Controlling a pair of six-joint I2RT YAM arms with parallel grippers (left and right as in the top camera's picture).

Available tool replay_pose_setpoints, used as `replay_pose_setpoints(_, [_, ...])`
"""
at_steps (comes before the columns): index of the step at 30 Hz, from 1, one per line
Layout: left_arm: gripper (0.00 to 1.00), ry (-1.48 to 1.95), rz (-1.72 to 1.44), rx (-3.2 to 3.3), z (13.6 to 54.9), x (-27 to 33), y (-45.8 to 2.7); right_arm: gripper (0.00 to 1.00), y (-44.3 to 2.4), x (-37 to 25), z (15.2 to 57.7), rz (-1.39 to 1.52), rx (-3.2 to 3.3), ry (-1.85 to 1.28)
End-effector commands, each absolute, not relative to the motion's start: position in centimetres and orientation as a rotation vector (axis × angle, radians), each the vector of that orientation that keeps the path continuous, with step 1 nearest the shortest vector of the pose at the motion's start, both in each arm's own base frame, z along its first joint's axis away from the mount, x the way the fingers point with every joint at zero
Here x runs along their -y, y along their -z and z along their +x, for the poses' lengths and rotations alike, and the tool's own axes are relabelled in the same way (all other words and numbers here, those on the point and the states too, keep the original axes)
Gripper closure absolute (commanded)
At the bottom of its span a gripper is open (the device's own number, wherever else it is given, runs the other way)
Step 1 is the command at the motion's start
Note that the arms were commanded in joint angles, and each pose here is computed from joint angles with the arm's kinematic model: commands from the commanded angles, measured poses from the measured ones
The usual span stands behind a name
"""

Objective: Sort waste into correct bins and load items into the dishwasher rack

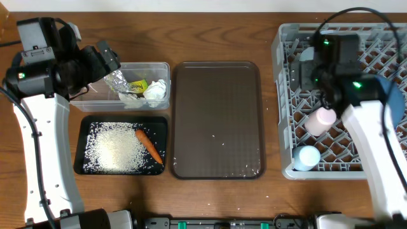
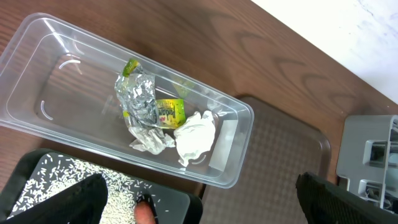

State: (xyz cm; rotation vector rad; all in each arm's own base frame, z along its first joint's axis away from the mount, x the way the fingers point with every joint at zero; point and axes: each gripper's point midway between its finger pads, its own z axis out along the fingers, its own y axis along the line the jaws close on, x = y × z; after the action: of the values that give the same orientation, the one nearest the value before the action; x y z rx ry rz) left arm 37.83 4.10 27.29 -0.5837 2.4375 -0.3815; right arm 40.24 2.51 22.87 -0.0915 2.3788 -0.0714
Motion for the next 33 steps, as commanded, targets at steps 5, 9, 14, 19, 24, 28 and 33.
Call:
replay_pose_setpoints(5, [0.01,0.371,-0.583,-2.416,37.7,-4.3,-28.1,0.01,-33.0,-2.4,35.7,-0.086,-2.102,0.056])
replay_pose_setpoints(9, [0.01,0.371,-0.583,-2.416,37.7,-4.3,-28.1,0.01,-37.9,-2.0,32.1,-0.068,-1.950,0.042])
replay_pose_setpoints(14, [0.01,0.371,-0.583,-2.416,37.7,-4.3,-28.1,0.01,-42.8,-1.4,26.9,-0.049,-1.773,0.027])
replay_pose_setpoints(19, [0.01,0.371,-0.583,-2.416,37.7,-4.3,-28.1,0.01,-46.2,-0.7,21.9,-0.030,-1.624,0.018])
replay_pose_setpoints(24, [0.01,0.371,-0.583,-2.416,37.7,-4.3,-28.1,0.01,-48.5,0.0,17.0,-0.013,-1.491,0.010])
replay_pose_setpoints(28, [0.01,0.371,-0.583,-2.416,37.7,-4.3,-28.1,0.01,-48.2,0.2,12.8,-0.021,-1.448,-0.004])
replay_pose_setpoints(33, [0.01,0.371,-0.583,-2.416,37.7,-4.3,-28.1,0.01,-45.0,0.6,8.8,-0.008,-1.497,-0.026])
